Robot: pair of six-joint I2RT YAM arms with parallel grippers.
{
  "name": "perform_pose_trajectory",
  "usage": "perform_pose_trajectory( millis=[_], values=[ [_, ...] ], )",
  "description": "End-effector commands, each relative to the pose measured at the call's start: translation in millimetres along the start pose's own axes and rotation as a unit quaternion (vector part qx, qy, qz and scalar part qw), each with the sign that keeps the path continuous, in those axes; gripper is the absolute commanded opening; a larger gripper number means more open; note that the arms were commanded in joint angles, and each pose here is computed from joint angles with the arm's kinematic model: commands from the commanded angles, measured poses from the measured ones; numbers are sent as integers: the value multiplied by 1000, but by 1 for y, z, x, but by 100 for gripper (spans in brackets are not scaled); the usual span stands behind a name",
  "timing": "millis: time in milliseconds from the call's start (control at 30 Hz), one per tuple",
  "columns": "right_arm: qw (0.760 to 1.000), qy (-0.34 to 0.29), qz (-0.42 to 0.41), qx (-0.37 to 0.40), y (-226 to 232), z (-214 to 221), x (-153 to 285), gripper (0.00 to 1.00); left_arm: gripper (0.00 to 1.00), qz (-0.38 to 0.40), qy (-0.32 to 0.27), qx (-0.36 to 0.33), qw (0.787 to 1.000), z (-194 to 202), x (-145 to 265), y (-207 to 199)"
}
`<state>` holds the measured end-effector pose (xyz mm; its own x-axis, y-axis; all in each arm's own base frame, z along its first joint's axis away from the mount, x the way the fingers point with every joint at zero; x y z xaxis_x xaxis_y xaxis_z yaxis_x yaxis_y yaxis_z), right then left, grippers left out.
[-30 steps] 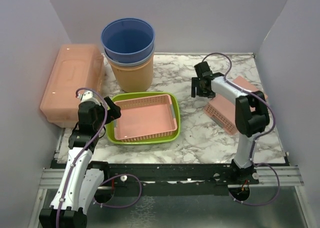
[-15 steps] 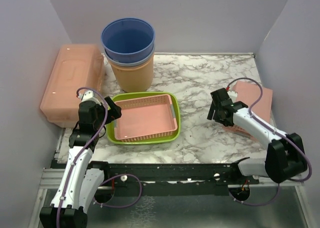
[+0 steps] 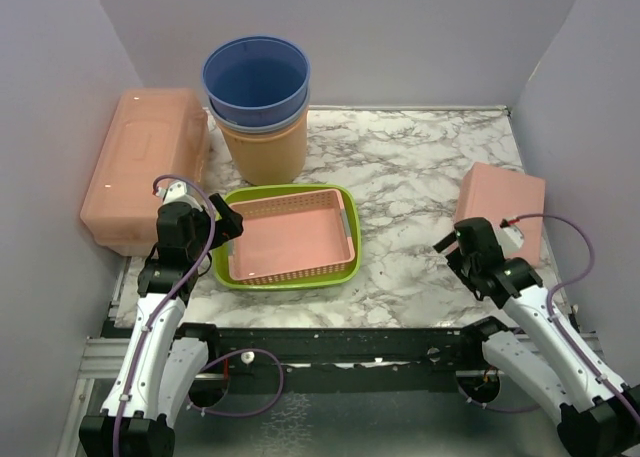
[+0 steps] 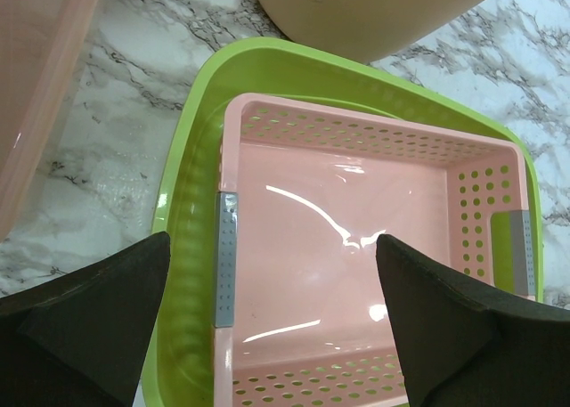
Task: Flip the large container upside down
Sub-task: Move the container to the corner of the board.
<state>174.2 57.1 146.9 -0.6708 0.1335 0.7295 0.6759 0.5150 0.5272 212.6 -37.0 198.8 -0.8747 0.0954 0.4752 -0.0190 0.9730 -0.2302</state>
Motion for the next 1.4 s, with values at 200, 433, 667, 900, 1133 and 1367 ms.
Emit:
perform_pose_trajectory(
  millis=[200, 433, 667, 900, 1133, 1367],
  values=[
    [953, -206, 153, -159, -40, -43, 7, 91, 99, 13, 0, -3, 1000, 1, -1, -2],
    [957, -217, 118, -150, -20, -77, -5, 98, 99, 11, 1, -3, 1000, 1, -2, -1],
    [963, -159, 104, -193, -22, -112, -37, 99, 99, 10, -6, -4, 1000, 0, 0, -1],
    [982, -147, 94, -77, -13, -150, -70, 100, 99, 11, -8, -4, 1000, -1, 1, -1],
    [994, -70, 70, -45, 2, -176, -117, 100, 99, 11, -12, -4, 1000, -2, 2, -1],
    [991, -117, 57, -14, 28, -217, -125, 100, 99, 13, -11, -4, 1000, -2, 2, -2]
  ],
)
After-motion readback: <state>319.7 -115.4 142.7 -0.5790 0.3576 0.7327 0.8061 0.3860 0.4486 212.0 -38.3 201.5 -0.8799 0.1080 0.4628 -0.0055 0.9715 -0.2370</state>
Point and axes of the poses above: each gripper's point midway between its finger pads, its own x axis back along the fingers, its own y axis along the line the jaws close on, z = x × y, the point moved 6 cm from there along x, back along the fingers, and after that the axes turned 14 degrees about -x, right-handed, at the moved point
